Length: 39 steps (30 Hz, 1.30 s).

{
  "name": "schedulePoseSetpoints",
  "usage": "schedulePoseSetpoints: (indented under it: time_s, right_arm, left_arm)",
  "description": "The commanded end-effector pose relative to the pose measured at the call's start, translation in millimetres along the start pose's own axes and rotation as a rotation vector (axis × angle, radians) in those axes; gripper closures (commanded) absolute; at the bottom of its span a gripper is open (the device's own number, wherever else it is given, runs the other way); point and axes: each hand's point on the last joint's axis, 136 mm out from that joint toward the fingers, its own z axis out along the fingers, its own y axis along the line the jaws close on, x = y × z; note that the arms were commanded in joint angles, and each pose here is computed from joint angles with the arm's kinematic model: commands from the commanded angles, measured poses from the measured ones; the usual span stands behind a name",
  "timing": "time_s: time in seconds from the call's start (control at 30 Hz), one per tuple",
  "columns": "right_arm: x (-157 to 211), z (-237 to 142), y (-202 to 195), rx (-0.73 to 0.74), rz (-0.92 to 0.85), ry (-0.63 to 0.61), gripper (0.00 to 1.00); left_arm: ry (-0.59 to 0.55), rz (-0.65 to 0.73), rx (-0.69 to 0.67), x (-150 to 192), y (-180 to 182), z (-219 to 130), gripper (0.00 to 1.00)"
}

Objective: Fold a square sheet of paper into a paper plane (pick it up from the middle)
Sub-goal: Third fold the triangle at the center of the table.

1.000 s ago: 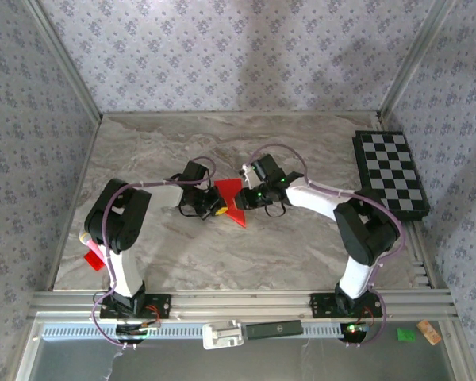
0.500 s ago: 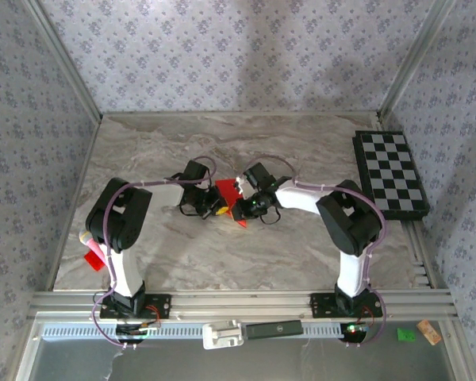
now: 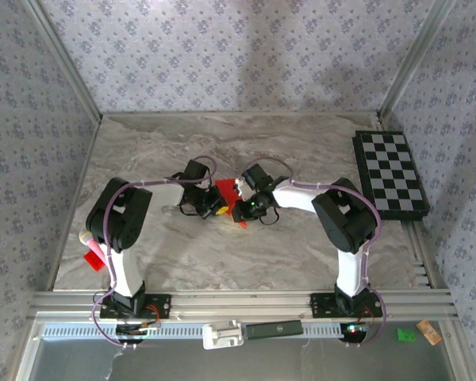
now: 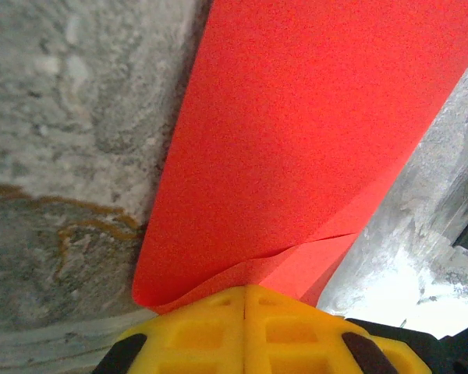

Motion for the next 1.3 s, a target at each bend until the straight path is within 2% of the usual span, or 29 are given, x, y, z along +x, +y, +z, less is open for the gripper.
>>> schedulePoseSetpoints:
  time_s: [0.0, 0.2, 0.47, 0.6, 0.9, 1.27]
  right_arm:
    - [6.4, 3.7, -5.6, 0.03, 0.028, 0.036, 0.85]
    - [10.1, 5.8, -9.2, 0.043, 0.035, 0.047, 0.85]
    - [15.2, 8.3, -18.1, 0.075, 0.06, 0.066, 0.88]
    - [16.7, 10.1, -21.5, 0.09, 0.074, 0.076, 0.9]
    - [20.0, 13.5, -26.0, 0.106, 0.101, 0.094, 0.91]
    - [21.3, 14.6, -26.7, 0.105, 0.109, 0.097, 0.91]
  left_arm:
    - [0.026, -0.032, -0.099, 5.5, 26.2, 9.5, 0.93]
    - [0.021, -0.02, -0.078, 2.7, 17.1, 6.1, 0.92]
    - [-0.055, 0.129, 0.067, -3.3, -34.2, -25.5, 0.85]
    - [-0.065, 0.162, 0.083, 4.7, -29.7, -27.4, 0.86]
    - [-0.01, 0.207, 0.105, 25.1, -25.1, -11.3, 0.9]
    - [-0.005, 0.187, 0.029, 16.8, -11.8, 4.5, 0.92]
